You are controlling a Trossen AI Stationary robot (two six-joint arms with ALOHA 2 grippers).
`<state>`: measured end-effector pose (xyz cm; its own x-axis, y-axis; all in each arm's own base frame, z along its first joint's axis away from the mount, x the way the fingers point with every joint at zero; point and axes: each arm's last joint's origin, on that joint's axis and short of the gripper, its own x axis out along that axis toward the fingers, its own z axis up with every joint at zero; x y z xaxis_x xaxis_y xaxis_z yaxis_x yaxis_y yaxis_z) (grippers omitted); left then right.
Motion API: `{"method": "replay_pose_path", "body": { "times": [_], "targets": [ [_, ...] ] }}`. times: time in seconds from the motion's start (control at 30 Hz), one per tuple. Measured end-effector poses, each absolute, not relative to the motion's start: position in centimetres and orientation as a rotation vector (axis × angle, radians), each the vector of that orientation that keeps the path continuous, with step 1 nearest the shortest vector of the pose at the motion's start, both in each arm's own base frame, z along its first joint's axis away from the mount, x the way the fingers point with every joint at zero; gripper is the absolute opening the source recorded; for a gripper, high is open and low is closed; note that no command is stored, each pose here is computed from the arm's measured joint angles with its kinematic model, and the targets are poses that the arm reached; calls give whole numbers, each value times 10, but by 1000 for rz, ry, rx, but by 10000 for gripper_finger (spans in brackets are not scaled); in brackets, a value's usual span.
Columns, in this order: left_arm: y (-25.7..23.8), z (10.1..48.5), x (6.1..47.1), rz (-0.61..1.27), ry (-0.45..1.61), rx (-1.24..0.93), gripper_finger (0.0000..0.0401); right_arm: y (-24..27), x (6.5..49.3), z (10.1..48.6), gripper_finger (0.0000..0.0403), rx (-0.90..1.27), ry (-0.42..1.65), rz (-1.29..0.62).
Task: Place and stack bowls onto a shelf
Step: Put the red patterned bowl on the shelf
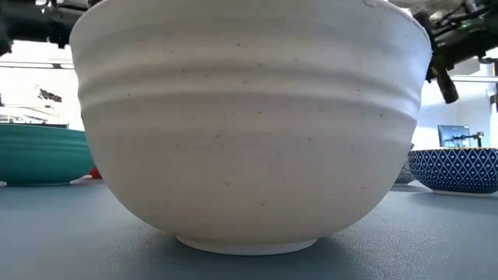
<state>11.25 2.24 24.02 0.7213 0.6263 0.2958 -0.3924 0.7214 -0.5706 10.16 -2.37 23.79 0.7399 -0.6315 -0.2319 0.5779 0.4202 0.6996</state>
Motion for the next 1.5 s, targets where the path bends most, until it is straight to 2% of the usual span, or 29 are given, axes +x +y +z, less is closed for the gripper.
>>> {"method": "replay_pose_path", "body": {
  "times": [0.23,0.4,0.67,1.07,1.27,1.5],
  "targets": [
    [39,265,125,738,-344,-375,83,-46,112,257,27,831,224,-1015],
    [49,274,135,758,-270,-361,111,-62,116,263,27,871,397,-1105],
    [62,294,159,744,-209,-359,114,-86,115,268,28,1039,575,-1058],
    [82,317,202,682,-72,-254,114,-96,97,266,30,1057,689,-1159],
    [91,333,210,701,-52,-211,114,-99,97,267,64,919,727,-1161],
    [94,342,217,666,-51,-219,114,-99,96,263,127,905,738,-1178]
  ]
}}
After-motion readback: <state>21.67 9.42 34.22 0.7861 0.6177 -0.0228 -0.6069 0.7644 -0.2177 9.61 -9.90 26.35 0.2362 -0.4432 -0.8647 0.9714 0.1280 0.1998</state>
